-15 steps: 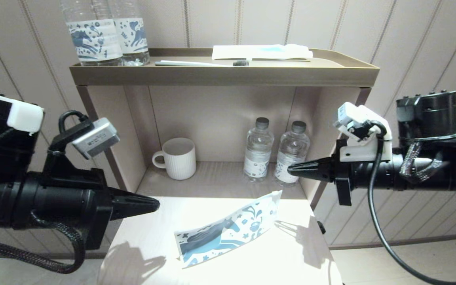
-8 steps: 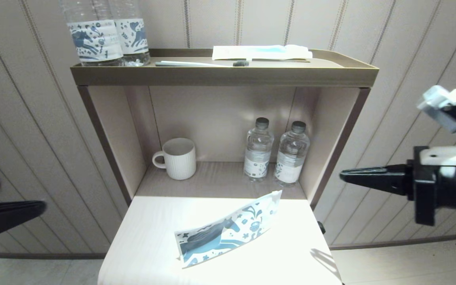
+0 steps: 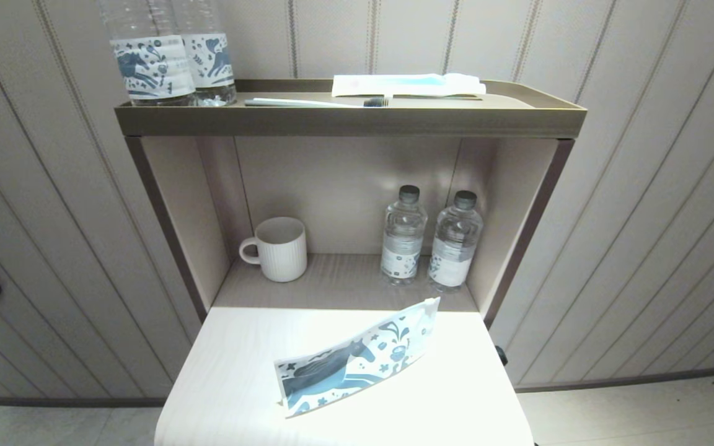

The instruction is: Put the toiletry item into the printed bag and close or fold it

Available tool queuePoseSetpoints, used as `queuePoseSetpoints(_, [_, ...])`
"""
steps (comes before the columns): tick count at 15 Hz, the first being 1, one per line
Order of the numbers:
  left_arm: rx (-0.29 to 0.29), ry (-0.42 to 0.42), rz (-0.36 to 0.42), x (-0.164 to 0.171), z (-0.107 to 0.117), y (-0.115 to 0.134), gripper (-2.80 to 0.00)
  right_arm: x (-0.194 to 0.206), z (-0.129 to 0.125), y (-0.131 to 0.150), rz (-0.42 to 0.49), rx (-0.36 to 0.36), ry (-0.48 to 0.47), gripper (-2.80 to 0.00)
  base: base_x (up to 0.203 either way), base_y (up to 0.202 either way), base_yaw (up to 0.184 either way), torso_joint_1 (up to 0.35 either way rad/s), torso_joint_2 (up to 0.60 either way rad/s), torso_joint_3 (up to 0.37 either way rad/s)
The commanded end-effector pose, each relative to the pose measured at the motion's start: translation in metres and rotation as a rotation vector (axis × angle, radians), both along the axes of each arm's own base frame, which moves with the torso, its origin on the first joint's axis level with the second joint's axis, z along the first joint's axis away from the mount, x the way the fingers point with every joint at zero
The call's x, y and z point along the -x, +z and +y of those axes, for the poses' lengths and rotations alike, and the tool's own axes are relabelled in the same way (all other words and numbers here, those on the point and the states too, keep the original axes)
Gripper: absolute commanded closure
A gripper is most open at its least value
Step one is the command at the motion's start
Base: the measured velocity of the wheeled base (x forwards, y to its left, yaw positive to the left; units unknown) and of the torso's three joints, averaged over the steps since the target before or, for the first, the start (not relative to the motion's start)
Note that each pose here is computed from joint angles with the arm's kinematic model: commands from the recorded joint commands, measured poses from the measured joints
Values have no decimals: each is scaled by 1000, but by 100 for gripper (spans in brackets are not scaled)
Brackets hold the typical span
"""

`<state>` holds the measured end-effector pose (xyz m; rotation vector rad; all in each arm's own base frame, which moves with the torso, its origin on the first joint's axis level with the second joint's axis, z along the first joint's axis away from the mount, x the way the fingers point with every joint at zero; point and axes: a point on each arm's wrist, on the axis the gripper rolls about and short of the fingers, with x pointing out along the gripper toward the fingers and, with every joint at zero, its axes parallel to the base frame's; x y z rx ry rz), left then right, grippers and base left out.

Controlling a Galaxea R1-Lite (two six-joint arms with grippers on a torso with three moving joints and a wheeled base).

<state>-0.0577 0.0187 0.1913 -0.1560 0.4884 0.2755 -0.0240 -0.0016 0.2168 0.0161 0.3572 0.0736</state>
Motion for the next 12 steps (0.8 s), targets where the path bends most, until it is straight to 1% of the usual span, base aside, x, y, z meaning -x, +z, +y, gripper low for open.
queuePoseSetpoints(1, [-11,76,0,9,-2,-28,0,29,2,-38,-47,13,-77,0,0,0,0,0,0,0])
queuePoseSetpoints(2, [-18,101,7,3,-4,-35,0,27,3,-54,-14,13,-80,0,0,0,0,0,0,0])
queuePoseSetpoints(3, [-29,139,-10,0,-6,-43,0,22,3,-69,-11,13,-74,0,0,0,0,0,0,0])
queuePoseSetpoints(4, [-60,172,-21,-1,-9,-55,0,13,2,-80,-57,16,-69,0,0,0,0,0,0,0])
queuePoseSetpoints(5, [-86,170,-41,-1,-10,-69,0,4,2,-89,-112,20,-67,0,0,0,0,0,0,0])
queuePoseSetpoints(6, [-109,155,-78,0,-10,-82,0,-3,2,-100,-159,32,-61,0,0,0,0,0,0,0])
queuePoseSetpoints(7, [-156,110,-131,3,-11,-90,0,-8,2,-115,-186,54,-48,0,0,0,0,0,0,0])
queuePoseSetpoints(8, [-226,45,-156,3,-11,-94,0,-8,2,-128,-226,78,-33,0,0,0,0,0,0,0])
queuePoseSetpoints(9, [-232,-15,-193,-2,-13,-96,0,-4,2,-133,-313,109,-22,0,0,0,0,0,0,0])
queuePoseSetpoints(10, [-226,-86,-241,-8,-14,-97,0,-1,2,-136,-380,132,-15,0,0,0,0,0,0,0])
queuePoseSetpoints(11, [-256,-143,-265,-16,-15,-104,0,-1,3,-139,-392,151,-8,0,0,0,0,0,0,0])
queuePoseSetpoints(12, [-287,-196,-339,-22,-16,-104,0,-1,2,-140,-374,150,-7,0,0,0,0,0,0,0])
